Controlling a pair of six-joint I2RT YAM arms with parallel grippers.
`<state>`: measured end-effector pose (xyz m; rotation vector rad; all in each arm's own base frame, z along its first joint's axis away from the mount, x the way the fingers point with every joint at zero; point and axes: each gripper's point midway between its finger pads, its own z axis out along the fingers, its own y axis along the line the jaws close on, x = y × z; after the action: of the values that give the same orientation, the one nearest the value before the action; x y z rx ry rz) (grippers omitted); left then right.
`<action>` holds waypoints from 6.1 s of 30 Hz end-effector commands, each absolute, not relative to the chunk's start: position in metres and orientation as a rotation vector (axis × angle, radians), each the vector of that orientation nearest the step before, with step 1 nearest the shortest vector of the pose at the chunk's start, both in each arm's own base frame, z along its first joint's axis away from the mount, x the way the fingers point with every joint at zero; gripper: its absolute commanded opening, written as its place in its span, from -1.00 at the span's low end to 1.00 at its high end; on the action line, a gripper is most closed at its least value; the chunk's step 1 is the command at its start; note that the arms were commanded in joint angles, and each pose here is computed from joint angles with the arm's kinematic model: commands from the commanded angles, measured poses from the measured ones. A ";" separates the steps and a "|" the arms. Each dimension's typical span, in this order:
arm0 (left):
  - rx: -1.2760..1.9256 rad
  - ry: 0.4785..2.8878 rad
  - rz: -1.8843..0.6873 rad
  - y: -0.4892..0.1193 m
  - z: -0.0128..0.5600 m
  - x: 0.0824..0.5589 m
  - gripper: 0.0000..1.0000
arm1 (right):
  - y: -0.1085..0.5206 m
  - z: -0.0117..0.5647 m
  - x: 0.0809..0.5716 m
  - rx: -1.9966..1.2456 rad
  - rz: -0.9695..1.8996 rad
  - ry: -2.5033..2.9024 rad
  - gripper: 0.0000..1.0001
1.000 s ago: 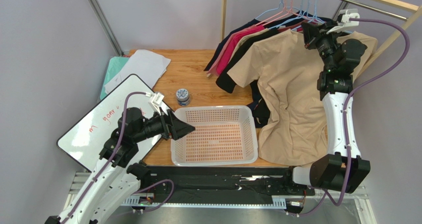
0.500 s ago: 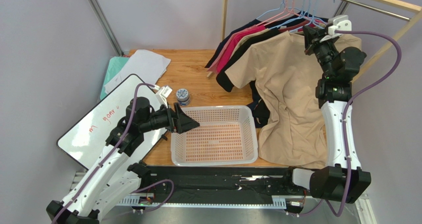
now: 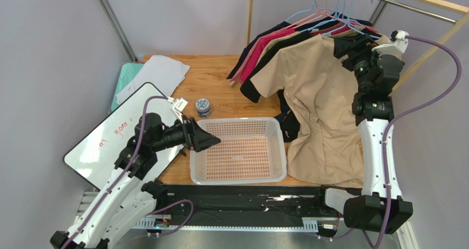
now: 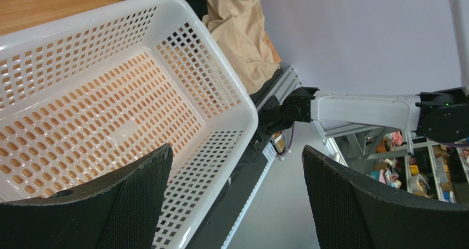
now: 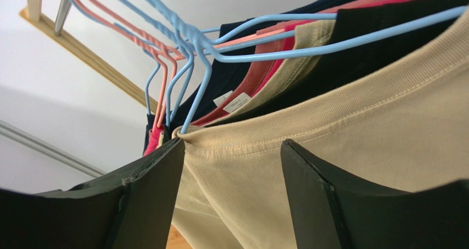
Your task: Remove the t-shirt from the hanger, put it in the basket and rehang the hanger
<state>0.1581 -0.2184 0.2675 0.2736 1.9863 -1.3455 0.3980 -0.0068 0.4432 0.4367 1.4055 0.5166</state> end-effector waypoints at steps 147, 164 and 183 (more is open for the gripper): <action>0.679 1.561 -1.124 -0.317 0.417 0.217 0.74 | 0.069 0.487 0.287 0.264 0.942 1.347 -1.00; 0.880 1.606 -1.333 -0.354 0.360 0.193 0.80 | 0.082 0.487 0.239 0.281 1.002 1.383 -1.00; 0.519 1.871 -0.973 -0.337 0.304 0.262 -1.00 | 0.048 0.477 0.231 0.461 0.828 1.309 -1.00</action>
<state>0.2444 -0.3688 0.2710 0.7189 1.9305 -1.1305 0.2387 0.0713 0.4674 0.3666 1.4123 0.9395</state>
